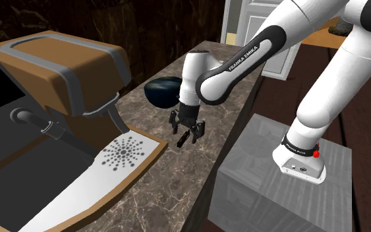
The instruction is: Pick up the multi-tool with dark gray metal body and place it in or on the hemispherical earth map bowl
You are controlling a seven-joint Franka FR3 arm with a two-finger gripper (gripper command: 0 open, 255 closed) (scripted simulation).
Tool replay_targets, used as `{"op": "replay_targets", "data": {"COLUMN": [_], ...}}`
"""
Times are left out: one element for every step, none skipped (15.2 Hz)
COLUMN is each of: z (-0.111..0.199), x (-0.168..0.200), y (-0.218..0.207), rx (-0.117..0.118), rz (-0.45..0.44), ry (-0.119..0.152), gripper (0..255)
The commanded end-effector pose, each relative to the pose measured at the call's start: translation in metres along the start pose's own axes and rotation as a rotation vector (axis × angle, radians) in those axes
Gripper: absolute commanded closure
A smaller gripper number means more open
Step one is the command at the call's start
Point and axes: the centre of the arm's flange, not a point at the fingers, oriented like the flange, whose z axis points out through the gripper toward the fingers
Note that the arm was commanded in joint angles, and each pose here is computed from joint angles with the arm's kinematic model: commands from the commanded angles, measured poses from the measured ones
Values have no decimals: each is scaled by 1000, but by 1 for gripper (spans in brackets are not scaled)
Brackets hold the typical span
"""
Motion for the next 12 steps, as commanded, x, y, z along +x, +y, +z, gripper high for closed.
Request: {"op": "replay_targets", "data": {"z": [2,2,2,2,2,2,2,2,2,2,2,2], "x": [0,0,0,0,0,0,0,0,0,0,0,0], "y": [1,1,1,1,1,1,1,1,1,1,0,0], "rx": [0,0,0,0,0,0,0,0,0,0,0,0], "rz": [0,0,0,0,0,0,0,0,0,0,0,0], "ry": [0,0,0,0,0,0,0,0,0,0,0,0], "gripper": [0,0,0,0,0,0,255,255,255,255,255,255]}}
